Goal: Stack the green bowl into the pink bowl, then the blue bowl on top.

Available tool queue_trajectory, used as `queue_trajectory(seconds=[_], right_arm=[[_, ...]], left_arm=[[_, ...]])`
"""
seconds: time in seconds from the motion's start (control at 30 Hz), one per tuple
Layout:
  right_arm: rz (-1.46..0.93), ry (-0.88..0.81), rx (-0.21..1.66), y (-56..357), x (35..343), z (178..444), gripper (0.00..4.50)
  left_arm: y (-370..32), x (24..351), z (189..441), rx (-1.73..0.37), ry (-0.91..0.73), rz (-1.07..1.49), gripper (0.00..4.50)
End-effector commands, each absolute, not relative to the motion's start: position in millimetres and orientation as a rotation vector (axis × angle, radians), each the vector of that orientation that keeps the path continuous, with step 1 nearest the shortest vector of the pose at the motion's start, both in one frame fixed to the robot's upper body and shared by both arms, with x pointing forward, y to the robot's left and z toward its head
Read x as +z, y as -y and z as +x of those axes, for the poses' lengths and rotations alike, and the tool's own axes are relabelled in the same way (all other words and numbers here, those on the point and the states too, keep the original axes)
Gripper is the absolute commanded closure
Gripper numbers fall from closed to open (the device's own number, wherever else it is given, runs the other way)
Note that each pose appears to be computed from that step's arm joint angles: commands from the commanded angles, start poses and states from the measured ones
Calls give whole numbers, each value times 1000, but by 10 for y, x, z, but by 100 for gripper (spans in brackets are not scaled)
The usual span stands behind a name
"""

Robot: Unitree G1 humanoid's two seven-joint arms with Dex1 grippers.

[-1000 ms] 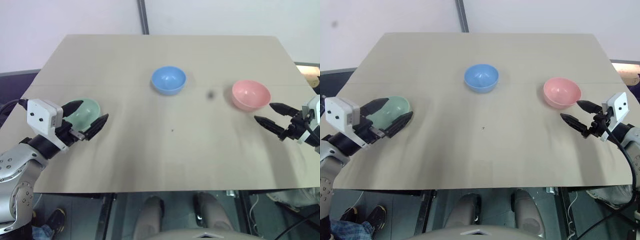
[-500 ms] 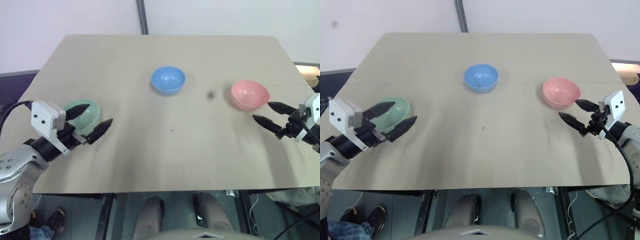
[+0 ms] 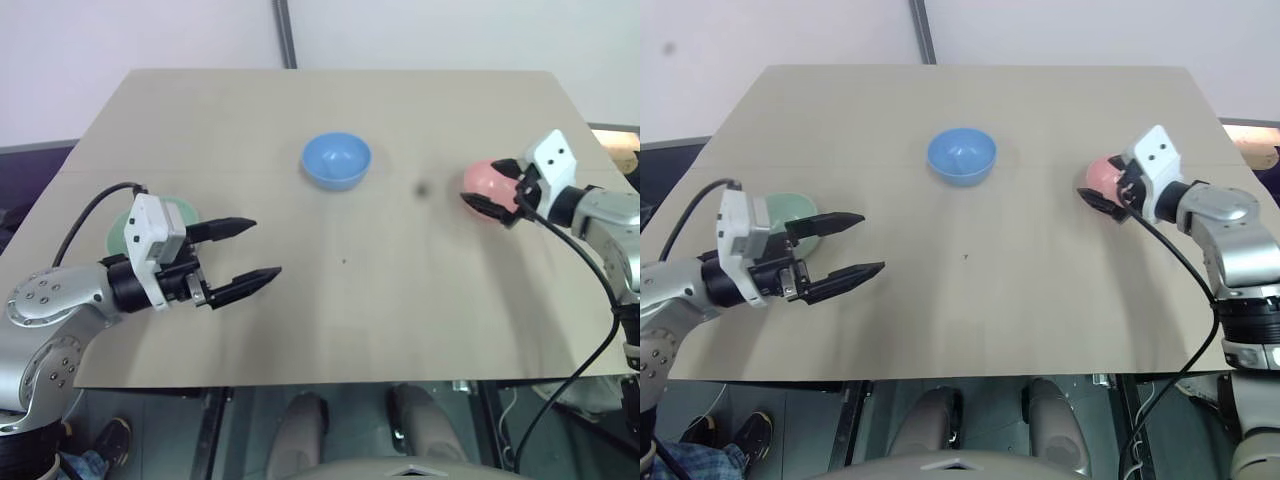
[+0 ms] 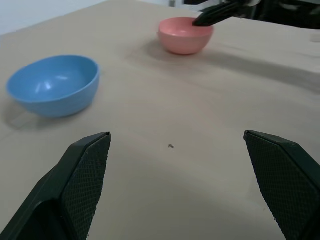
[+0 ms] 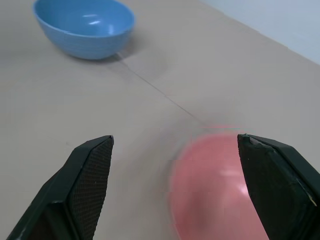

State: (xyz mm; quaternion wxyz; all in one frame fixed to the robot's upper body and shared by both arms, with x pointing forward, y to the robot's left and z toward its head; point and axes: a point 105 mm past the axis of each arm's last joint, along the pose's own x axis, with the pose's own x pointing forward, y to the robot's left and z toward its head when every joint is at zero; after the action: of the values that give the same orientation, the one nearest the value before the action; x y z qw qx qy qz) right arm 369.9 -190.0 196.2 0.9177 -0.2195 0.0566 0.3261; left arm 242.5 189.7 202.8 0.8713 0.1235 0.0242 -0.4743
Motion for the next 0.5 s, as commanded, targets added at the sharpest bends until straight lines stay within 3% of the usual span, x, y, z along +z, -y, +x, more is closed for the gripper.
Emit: queue_trajectory(seconds=[0.03, 0.37, 0.5], right_arm=[[-381, -208, 640, 1877, 1931, 3829, 19], [-467, -492, 520, 2190, 1447, 4022, 19], [-495, -509, 570, 2147, 1392, 3977, 171]], left_arm=[[-1807, 2074, 2435, -1025, -27, 258, 0], [-1774, 2039, 2401, -1019, -29, 260, 0], [-1776, 2035, 2373, -1010, -33, 254, 0]])
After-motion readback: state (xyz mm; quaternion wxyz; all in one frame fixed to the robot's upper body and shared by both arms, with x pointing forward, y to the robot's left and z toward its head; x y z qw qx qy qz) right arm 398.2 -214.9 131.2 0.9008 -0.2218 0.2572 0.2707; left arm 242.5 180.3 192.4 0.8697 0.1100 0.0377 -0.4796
